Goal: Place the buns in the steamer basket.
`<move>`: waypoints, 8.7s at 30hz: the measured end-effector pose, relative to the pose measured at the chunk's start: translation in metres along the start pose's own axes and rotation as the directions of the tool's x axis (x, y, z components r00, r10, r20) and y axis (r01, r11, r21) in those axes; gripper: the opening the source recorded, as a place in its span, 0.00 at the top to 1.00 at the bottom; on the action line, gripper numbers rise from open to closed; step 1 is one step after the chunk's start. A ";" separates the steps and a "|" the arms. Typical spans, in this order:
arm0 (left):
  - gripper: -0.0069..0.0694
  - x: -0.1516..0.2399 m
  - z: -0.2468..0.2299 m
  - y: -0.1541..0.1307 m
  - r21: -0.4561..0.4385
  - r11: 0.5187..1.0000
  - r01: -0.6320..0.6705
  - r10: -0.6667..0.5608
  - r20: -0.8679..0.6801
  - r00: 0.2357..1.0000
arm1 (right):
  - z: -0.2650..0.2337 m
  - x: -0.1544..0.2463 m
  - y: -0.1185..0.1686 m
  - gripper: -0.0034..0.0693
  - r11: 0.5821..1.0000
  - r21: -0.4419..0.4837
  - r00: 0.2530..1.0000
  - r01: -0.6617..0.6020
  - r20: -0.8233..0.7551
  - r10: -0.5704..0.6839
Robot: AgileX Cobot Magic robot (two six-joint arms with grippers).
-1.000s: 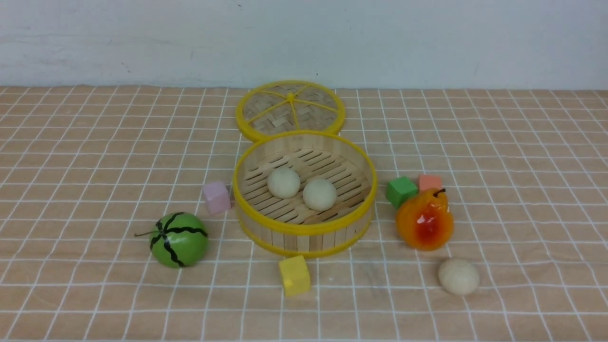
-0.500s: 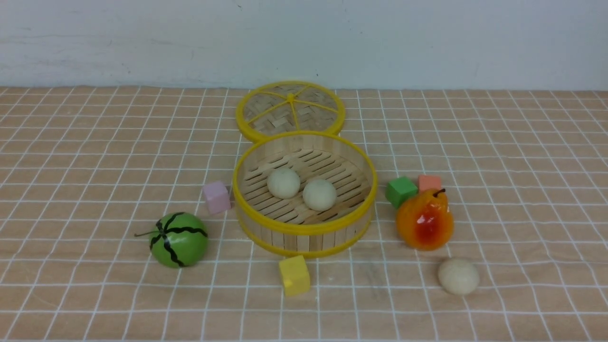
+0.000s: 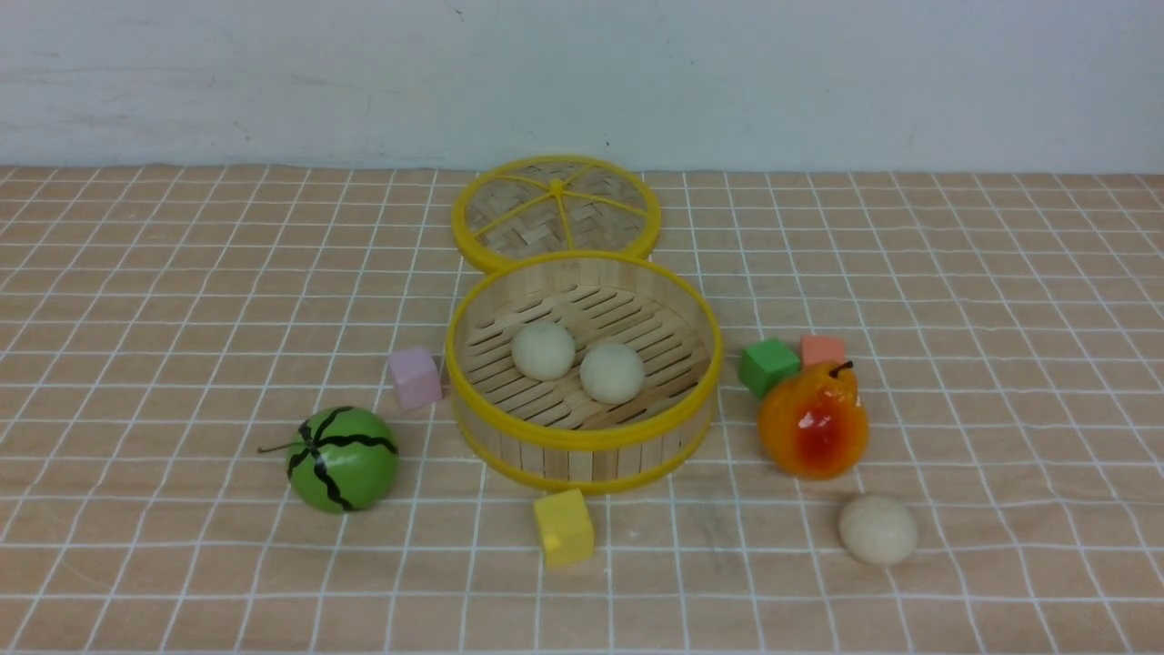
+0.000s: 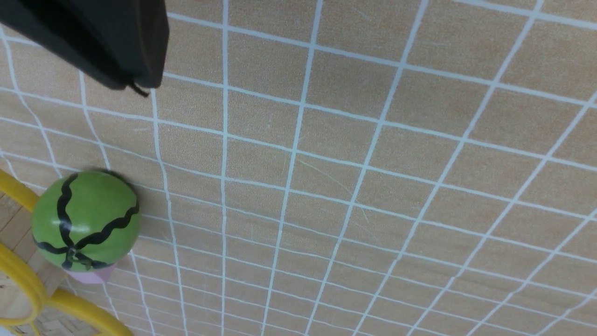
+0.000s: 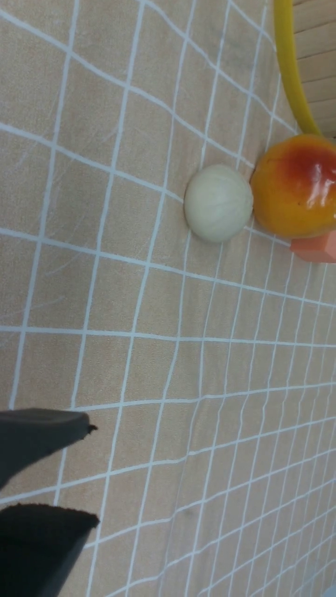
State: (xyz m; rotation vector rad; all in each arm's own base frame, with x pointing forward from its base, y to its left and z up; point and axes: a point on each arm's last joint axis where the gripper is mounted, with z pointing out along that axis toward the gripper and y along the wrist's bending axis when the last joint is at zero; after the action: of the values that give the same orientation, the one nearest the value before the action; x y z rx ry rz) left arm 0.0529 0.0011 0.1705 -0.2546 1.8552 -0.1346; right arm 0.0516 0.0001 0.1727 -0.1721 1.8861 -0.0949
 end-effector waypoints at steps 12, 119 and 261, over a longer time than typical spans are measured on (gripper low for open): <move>0.89 0.000 0.000 0.000 0.000 1.000 0.001 -0.001 0.000 1.000 | 0.001 -0.003 -0.004 0.62 0.993 0.050 0.992 0.111 0.053 -0.113; 0.75 0.000 0.000 0.000 0.001 1.000 0.002 -0.002 0.000 1.000 | 0.241 -0.182 0.085 0.95 0.925 -0.297 0.707 -0.235 -0.706 -0.048; 0.61 0.000 0.000 0.000 0.001 1.000 0.002 -0.002 -0.001 1.000 | 0.001 0.000 -0.002 0.93 0.976 0.050 0.978 -0.211 0.018 0.210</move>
State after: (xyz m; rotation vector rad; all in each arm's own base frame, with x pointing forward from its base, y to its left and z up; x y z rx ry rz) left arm 0.0528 0.0011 0.1704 -0.2559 1.8562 -0.1365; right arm 0.0522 -0.0018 0.1727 0.0629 1.8756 0.0017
